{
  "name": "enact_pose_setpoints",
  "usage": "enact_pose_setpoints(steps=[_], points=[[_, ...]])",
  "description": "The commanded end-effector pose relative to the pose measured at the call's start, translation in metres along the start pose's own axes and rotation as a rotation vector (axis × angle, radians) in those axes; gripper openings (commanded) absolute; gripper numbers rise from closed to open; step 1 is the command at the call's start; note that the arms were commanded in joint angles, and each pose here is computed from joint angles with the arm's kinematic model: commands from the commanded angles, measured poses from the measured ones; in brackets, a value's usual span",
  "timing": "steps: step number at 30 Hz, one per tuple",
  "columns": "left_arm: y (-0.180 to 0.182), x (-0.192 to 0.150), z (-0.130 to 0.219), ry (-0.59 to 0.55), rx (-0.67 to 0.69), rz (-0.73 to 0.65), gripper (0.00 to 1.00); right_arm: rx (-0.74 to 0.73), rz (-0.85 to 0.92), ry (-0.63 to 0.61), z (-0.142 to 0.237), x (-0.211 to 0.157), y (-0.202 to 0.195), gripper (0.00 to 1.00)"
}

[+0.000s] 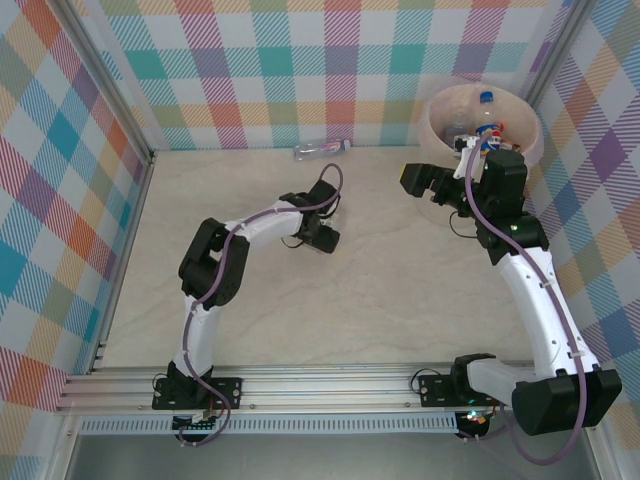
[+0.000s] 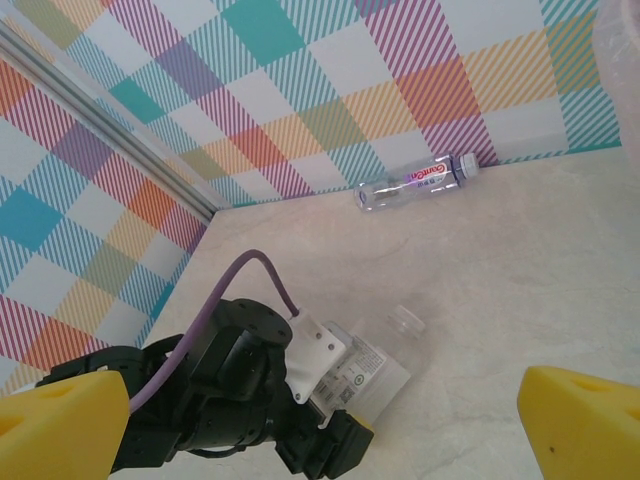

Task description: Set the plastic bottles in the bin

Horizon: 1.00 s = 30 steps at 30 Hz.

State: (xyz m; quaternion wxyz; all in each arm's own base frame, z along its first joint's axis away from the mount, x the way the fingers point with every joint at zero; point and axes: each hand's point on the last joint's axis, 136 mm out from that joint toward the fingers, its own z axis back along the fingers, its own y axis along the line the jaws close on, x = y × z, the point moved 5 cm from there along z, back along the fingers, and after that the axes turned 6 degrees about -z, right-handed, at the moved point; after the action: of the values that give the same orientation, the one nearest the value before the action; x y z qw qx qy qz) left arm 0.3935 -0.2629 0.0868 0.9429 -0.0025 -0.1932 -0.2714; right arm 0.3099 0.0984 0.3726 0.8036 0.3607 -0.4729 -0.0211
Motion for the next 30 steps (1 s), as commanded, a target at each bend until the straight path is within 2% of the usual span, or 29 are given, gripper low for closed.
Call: enact_pose_setpoints(steps=[1,4,11,15,19,24,30], points=[[-0.003,0.003,0.022,-0.062,-0.028,0.019,0.67,0.018,0.017,-0.003,-0.001,-0.001,0.003,1.00],[-0.003,0.005,0.041,-0.122,-0.053,0.033,0.64,0.027,-0.005,0.003,-0.004,-0.002,0.002,1.00],[-0.002,0.006,0.107,-0.348,-0.092,0.092,0.61,0.071,-0.147,0.078,-0.030,-0.018,0.004,1.00],[-0.011,0.005,0.147,-0.450,-0.051,0.048,0.60,0.128,-0.183,0.163,-0.053,-0.032,0.016,1.00],[-0.021,0.004,0.179,-0.550,-0.086,0.017,0.60,0.193,-0.197,0.227,-0.070,-0.039,0.031,1.00],[-0.035,0.008,0.201,-0.624,-0.151,-0.018,0.60,0.288,-0.192,0.299,-0.084,-0.047,0.046,1.00],[-0.048,0.015,0.213,-0.683,-0.218,-0.040,0.61,0.292,-0.205,0.324,-0.099,-0.057,0.047,0.99]])
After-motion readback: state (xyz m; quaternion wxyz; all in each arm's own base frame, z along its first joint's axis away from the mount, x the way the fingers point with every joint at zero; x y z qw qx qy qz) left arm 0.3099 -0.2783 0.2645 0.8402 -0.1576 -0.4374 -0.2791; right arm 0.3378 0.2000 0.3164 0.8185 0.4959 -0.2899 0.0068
